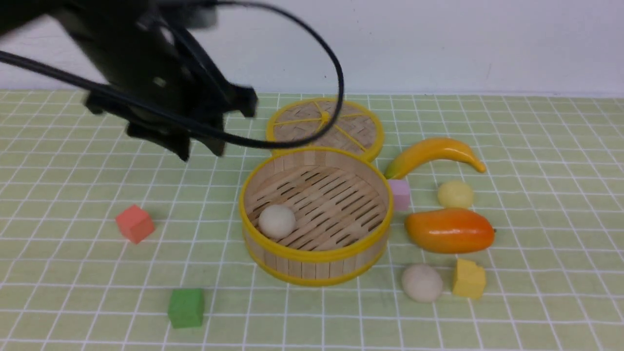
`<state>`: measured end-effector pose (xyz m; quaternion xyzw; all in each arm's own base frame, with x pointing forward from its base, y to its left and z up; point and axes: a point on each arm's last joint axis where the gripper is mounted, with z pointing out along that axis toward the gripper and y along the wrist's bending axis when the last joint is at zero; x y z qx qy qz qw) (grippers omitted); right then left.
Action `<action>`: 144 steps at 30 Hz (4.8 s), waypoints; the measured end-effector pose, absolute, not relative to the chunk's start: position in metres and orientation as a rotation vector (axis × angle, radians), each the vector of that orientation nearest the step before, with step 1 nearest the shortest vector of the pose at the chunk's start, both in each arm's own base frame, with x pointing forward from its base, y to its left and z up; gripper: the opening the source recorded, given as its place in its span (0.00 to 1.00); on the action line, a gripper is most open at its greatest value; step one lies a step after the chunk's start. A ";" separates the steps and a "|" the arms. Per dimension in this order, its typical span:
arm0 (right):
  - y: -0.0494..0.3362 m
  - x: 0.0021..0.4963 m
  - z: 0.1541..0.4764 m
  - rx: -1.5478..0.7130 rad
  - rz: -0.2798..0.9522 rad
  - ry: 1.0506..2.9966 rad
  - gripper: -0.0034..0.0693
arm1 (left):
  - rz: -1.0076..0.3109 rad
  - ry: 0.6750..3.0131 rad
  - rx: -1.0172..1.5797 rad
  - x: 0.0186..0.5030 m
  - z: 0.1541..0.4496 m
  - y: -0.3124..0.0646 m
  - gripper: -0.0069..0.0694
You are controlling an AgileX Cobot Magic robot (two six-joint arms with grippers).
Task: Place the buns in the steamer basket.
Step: Use the right arm to grab a steamed stuffed bun, then use the right arm to put the steamed stuffed bun into the steamer, then use the right arm to grab a steamed stuffed bun
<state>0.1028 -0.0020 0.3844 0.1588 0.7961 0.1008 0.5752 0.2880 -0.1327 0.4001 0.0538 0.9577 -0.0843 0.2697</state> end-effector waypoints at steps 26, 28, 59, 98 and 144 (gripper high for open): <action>0.060 0.313 0.300 -0.100 0.284 2.510 0.38 | -0.397 2.222 0.040 0.072 0.397 -0.029 0.07; 0.064 0.340 0.292 -0.096 0.282 2.513 0.38 | -0.417 2.210 0.036 0.061 0.375 -0.024 0.07; 0.074 0.466 0.181 -0.150 0.128 2.616 0.33 | -0.659 1.968 0.010 0.047 0.345 -0.027 0.08; 0.195 0.436 0.210 -0.438 0.542 2.553 0.08 | -0.531 2.094 0.030 0.045 0.333 -0.021 0.12; 0.147 0.340 0.195 -0.315 0.356 2.836 0.38 | -0.521 2.123 0.029 0.043 0.330 -0.021 0.17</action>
